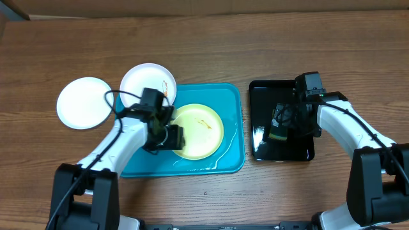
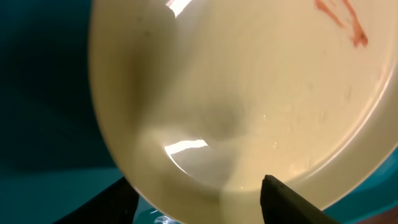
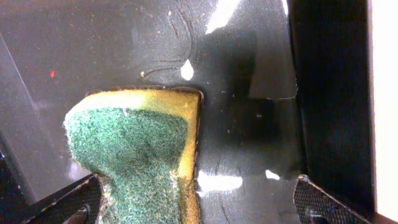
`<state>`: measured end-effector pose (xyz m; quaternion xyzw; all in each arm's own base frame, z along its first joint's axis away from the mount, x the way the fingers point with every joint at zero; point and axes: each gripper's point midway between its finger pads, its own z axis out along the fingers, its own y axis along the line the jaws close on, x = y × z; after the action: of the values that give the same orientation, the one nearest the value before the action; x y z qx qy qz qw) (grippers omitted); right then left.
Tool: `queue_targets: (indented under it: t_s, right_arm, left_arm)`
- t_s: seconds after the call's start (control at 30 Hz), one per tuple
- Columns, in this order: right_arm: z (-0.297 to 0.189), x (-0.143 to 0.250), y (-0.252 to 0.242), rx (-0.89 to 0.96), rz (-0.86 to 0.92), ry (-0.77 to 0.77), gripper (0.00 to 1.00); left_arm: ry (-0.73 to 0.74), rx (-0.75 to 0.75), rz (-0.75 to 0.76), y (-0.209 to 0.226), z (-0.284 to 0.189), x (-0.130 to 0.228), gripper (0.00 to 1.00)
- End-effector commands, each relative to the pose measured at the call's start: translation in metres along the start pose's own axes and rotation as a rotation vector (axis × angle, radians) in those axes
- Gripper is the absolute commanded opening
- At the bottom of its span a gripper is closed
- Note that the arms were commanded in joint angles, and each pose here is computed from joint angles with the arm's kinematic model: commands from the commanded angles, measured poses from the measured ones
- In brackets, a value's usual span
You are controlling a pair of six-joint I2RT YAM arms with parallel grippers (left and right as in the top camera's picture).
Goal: Clean dirty plates on tray and stack at the side
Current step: 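Slide the yellow plate rightward across the teal tray with left gripper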
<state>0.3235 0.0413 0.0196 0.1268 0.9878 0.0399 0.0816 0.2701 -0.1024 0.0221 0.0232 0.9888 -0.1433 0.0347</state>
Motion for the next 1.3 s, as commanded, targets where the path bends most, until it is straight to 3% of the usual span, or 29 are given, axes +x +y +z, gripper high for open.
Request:
queue_targets:
  t_s: [0.0,0.27,0.47,0.57,0.67,0.97,1.03,1.13,1.27]
  right_arm:
    - [0.000,-0.001,-0.003,0.010,0.007,-0.006,1.00]
    - [0.000,-0.001,-0.003,0.010,0.006,-0.006,1.00]
    - [0.000,-0.001,-0.003,0.010,0.007,-0.006,1.00]
    - [0.000,-0.001,-0.003,0.010,0.006,-0.006,1.00]
    - [0.000,-0.001,-0.003,0.010,0.006,-0.006,1.00]
    - [0.000,-0.001,-0.003,0.010,0.006,-0.006,1.00]
    - [0.000,-0.001,-0.003,0.010,0.006,-0.006,1.00]
    - [0.000,-0.001,-0.003,0.010,0.006,-0.006,1.00]
    - [0.000,-0.001,-0.003,0.010,0.007,-0.007,1.00]
  left_arm:
    - [0.011,0.019,0.058,-0.014,0.003,0.002,0.67]
    - [0.030,0.012,0.033,-0.021,0.005,0.008,0.68]
    - [-0.011,-0.163,-0.073,0.005,0.005,0.004,0.67]
    - [-0.017,-0.148,-0.097,0.002,0.006,0.003,0.61]
    - [-0.014,-0.137,-0.080,-0.004,0.009,0.004,0.47]
    - [0.004,-0.211,-0.051,0.003,0.022,0.007,0.42]
    - [-0.008,-0.241,-0.053,0.009,0.020,0.005,0.36]
    - [-0.027,-0.274,-0.034,0.013,0.017,0.000,0.35]
    - [-0.051,-0.276,0.062,0.011,0.013,-0.011,0.30]
